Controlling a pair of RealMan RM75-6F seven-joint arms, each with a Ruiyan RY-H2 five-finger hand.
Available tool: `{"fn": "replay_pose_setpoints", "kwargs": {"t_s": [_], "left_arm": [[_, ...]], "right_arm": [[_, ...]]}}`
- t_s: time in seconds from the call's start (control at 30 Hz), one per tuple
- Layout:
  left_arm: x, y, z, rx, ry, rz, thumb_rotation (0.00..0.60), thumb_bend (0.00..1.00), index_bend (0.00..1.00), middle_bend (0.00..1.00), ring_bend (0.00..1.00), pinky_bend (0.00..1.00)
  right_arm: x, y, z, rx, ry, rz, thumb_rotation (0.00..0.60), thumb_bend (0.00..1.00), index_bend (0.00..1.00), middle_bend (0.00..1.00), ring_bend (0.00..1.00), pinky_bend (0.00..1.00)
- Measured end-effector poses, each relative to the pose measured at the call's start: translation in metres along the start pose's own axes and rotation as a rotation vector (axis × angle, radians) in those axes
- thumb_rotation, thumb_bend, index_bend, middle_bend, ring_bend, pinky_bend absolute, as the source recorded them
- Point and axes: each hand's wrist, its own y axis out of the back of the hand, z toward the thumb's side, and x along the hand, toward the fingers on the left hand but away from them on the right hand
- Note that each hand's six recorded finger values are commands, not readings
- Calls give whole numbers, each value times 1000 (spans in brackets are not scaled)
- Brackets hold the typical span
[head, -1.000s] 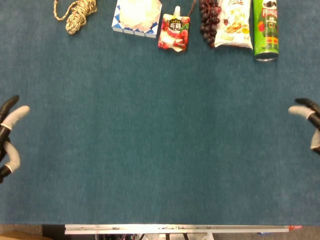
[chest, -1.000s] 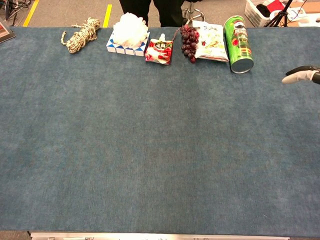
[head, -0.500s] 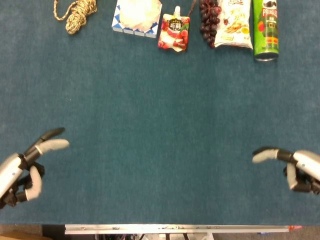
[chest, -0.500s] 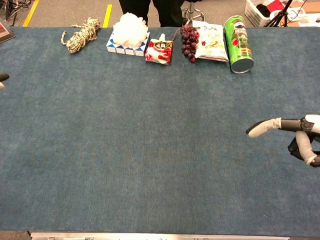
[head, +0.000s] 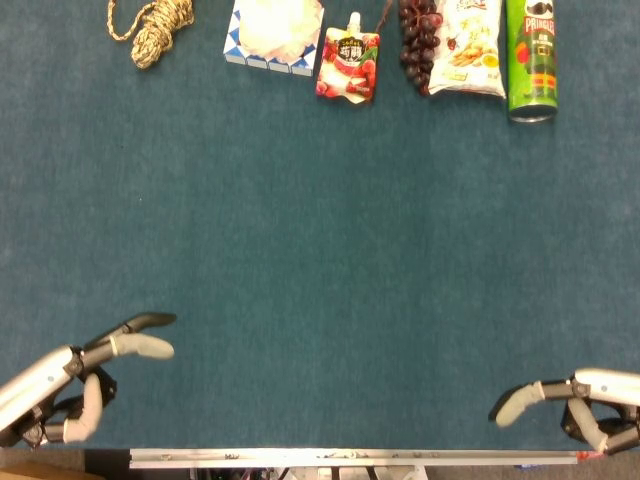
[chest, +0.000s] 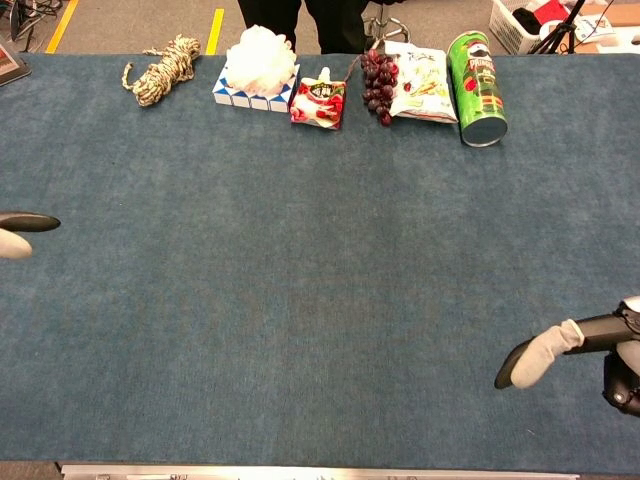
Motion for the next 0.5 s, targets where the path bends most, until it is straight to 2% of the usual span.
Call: {"fn": "replay_pose_setpoints", "kwargs": {"t_s": [0.37, 0.5], "left_arm": [[-2, -6, 3, -103, -12, -105, 600, 930, 217, 95, 904, 1000], [-3, -6, 1, -104, 2, -126, 600, 930, 220, 98, 904, 1000]], "right_arm": [[2, -4, -1, -38, 23, 77, 600, 1000, 238, 219, 908, 1000], [4, -5, 0, -32, 41, 109, 600, 1000, 238, 235, 908, 1000]]}}
